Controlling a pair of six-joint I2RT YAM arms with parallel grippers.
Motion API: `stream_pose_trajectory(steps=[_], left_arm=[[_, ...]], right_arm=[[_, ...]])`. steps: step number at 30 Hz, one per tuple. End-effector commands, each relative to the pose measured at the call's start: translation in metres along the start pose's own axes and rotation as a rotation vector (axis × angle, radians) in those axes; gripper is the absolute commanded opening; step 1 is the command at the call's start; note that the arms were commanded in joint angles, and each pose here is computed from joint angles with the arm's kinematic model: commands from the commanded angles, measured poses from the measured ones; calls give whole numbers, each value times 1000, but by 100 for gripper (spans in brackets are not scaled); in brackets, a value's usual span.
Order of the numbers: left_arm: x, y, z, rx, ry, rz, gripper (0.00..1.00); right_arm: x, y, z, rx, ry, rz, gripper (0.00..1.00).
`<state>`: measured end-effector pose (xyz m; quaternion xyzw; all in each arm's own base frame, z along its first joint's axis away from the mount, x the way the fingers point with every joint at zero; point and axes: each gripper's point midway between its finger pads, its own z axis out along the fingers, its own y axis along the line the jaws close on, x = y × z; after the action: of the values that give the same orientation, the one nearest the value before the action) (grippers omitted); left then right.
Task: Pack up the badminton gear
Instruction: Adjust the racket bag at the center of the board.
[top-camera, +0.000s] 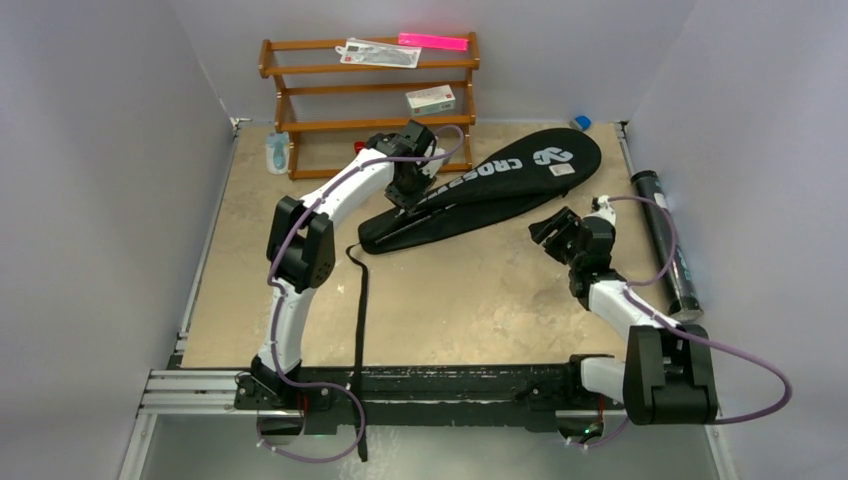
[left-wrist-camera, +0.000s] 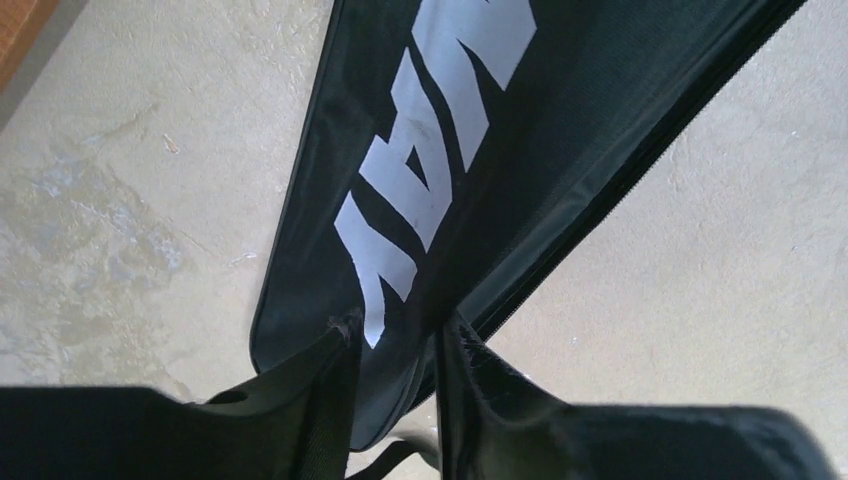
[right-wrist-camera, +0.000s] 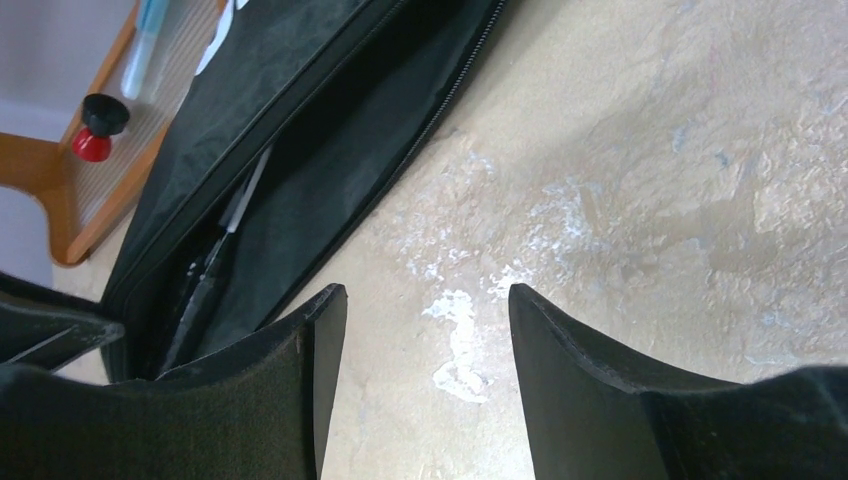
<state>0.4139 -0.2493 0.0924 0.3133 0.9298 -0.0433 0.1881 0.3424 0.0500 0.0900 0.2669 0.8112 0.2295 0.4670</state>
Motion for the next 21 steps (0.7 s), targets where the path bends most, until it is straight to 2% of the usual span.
stream_pose_trajectory(steps=[1, 3, 5, 13, 21], left_arm=[[-19, -6, -27, 9, -93, 42, 38], [-27, -20, -31, 63, -135, 65, 56], [-32, -32, -36, 96, -172, 93, 62], [-45, -31, -58, 15, -272, 127, 64], [-62, -37, -90, -4, -439, 137, 64]], right_arm=[[-20, 4, 14, 6, -50, -24, 62], [-31, 0, 25, 6, -76, 1, 61], [-32, 2, 37, -17, -71, 14, 61], [-30, -3, 88, -26, -42, 51, 53], [-30, -6, 125, -41, -32, 100, 52]])
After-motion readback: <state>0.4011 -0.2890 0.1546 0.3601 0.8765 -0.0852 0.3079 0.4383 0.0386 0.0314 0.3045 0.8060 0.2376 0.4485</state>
